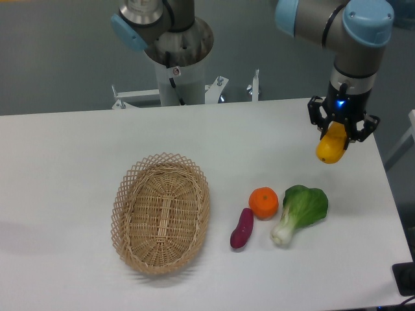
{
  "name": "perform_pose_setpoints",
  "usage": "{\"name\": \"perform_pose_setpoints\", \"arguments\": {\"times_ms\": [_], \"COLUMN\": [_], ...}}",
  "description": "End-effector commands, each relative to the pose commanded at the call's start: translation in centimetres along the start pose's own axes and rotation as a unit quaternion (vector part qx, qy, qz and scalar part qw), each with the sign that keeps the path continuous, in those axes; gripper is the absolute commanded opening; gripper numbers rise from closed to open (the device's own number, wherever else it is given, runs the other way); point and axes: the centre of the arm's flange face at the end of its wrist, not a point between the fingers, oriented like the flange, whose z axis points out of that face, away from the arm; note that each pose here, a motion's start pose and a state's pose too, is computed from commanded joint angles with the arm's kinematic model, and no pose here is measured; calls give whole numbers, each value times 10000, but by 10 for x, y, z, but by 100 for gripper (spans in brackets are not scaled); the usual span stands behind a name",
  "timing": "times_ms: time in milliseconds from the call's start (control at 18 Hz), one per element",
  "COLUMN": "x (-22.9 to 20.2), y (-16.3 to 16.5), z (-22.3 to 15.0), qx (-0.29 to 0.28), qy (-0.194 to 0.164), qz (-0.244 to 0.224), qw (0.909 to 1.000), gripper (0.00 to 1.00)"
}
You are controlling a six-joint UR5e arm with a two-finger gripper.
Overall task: Pick up the mango from the basket
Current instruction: 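Lift the held mango out of the basket and carry it up and away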
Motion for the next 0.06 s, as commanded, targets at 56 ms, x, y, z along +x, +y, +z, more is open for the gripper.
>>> {"name": "perform_pose_setpoints", "arguments": {"times_ms": [56], "x": [0], "y": [0], "z": [0], "qx": [0], "qy": [0], "qz": [0], "qw": [10000], "gripper": [45]}}
